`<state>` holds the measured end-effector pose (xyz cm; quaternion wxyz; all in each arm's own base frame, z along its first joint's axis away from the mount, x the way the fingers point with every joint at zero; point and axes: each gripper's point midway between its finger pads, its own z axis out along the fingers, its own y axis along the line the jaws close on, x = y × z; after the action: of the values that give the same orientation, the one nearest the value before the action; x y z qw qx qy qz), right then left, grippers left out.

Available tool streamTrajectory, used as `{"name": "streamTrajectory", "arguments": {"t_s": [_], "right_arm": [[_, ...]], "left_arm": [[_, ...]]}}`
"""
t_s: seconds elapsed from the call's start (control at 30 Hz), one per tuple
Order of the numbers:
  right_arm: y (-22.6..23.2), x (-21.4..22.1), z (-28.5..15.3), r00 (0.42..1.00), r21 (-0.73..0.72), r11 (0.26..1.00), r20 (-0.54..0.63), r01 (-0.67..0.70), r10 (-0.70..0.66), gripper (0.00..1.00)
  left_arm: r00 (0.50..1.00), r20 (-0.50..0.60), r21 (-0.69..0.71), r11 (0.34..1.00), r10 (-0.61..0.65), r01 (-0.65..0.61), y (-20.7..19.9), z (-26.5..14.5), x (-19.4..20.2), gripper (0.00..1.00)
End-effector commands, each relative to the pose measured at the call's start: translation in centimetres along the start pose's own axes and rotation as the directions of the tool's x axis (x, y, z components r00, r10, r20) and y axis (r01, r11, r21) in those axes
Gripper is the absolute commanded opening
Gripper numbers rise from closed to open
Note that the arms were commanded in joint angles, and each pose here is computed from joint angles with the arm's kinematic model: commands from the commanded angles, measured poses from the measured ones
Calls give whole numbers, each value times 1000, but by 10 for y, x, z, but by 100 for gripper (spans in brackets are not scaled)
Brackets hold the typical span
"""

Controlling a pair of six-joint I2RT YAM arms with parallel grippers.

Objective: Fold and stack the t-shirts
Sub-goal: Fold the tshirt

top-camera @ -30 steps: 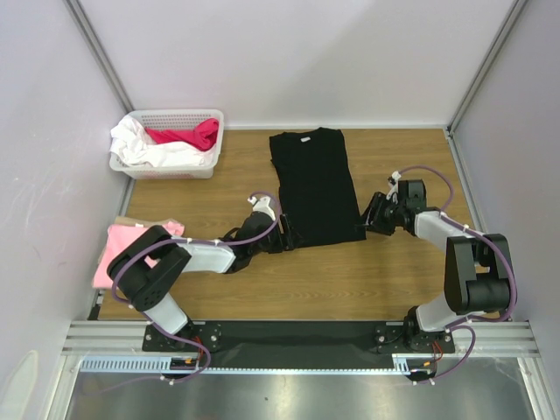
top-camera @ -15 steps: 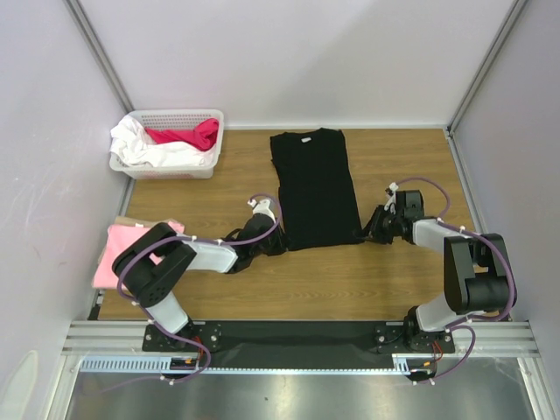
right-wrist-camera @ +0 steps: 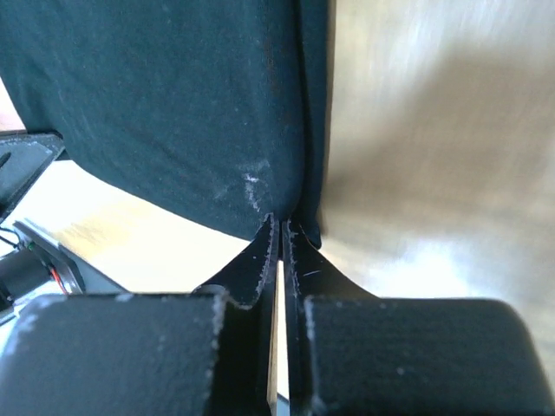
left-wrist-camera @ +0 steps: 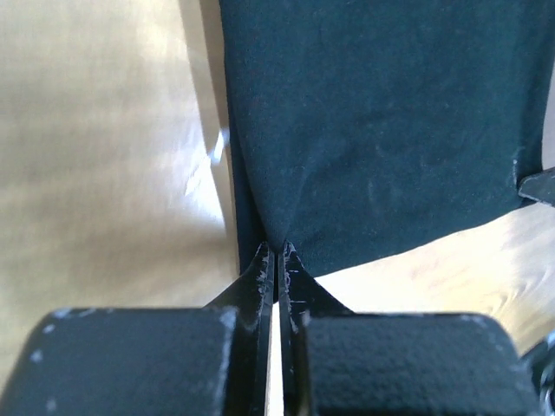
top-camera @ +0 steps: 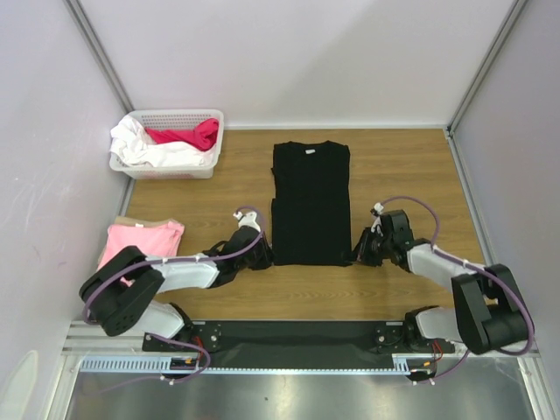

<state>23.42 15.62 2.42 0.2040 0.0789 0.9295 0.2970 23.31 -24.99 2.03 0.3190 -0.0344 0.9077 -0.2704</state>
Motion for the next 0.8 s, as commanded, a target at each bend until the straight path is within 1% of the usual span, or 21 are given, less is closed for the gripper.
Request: {"name": "streamTrajectory", "arguments": {"t_s": [0.0, 0.03, 0.13, 0.17, 0.2, 0.23, 0.3, 0.33, 0.37, 0.4, 0.43, 0.47, 0.5, 0.53, 0.57, 0.6, 0.63, 0.67, 0.7, 0.73, 0.77], "right_arm": [[-3, 20, -9, 999, 22, 999, 2, -46, 46, 0], [-7, 32, -10, 999, 30, 998, -14, -50, 51, 0], [-5, 47, -16, 998, 16, 998, -23, -65, 65, 0], [-7, 60, -17, 996, 24, 997, -50, -77, 78, 0], [-7, 65, -18, 995, 25, 997, -59, -75, 77, 0], [-5, 67, -21, 996, 20, 997, -52, -74, 74, 0], [-9, 80, -23, 993, 39, 996, -84, -85, 88, 0], [-7, 79, -25, 993, 35, 996, -78, -86, 89, 3], [-11, 84, -28, 990, 62, 994, -96, -95, 100, 21], [-1, 72, -33, 994, 51, 996, -74, -80, 84, 27], [3, 64, -38, 996, 59, 996, -54, -66, 69, 32], [8, 57, -47, 997, 71, 996, -44, -56, 59, 46], [31, 30, -60, 1000, 38, 999, 23, -18, 17, 49], [42, 11, -69, 997, 29, 1000, 71, 12, -14, 52], [50, -1, -74, 996, 32, 999, 89, 27, -30, 60], [58, -16, -80, 992, 31, 999, 118, 43, -46, 63], [81, -51, -96, 977, 4, 996, 195, 85, -85, 64], [87, -67, -100, 971, -1, 995, 221, 99, -96, 65], [91, -80, -93, 973, -3, 995, 207, 103, -100, 65], [103, -106, -100, 959, -21, 991, 258, 130, -120, 65], [114, -127, -101, 944, -47, 987, 302, 152, -131, 65]], "left_arm": [[998, -53, -16, 1000, 16, -17, 9, -16, 21, 0], [996, -83, -22, 999, 25, -27, 13, -21, 32, 0], [993, -116, -13, 999, 31, -33, 14, -33, 48, 0], [990, -136, -23, 999, 31, -34, 18, -38, 55, 0], [991, -134, -1, 1000, 31, -31, 14, -43, 57, 0], [986, -164, 2, 999, 38, -38, 17, -49, 69, 0], [982, -185, 47, 998, 50, -42, 10, -58, 75, 1], [978, -196, 59, 997, 69, -58, 8, -61, 77, 6], [975, -208, 55, 996, 79, -69, 8, -65, 78, 12], [981, -173, 89, 993, 85, -71, -5, -71, 64, 19], [979, -174, 67, 993, 109, -99, -1, -76, 61, 35], [985, -126, 42, 993, 119, -115, -2, -79, 47, 45], [990, -63, 58, 991, 123, -120, -19, -85, 23, 53], [990, -20, 48, 989, 141, -140, -19, -92, 5, 62], [990, 18, 47, 989, 140, -141, -23, -95, -12, 65], [987, 54, 90, 984, 150, -155, -39, -103, -36, 66], [989, 88, 61, 991, 116, -121, -30, -100, -61, 68], [988, 107, 77, 989, 115, -124, -33, -99, -76, 69], [981, 142, 101, 984, 135, -150, -44, -101, -98, 71], [981, 150, 62, 990, 120, -130, -34, -86, -115, 71], [980, 161, 59, 990, 119, -130, -34, -81, -128, 71]]}}
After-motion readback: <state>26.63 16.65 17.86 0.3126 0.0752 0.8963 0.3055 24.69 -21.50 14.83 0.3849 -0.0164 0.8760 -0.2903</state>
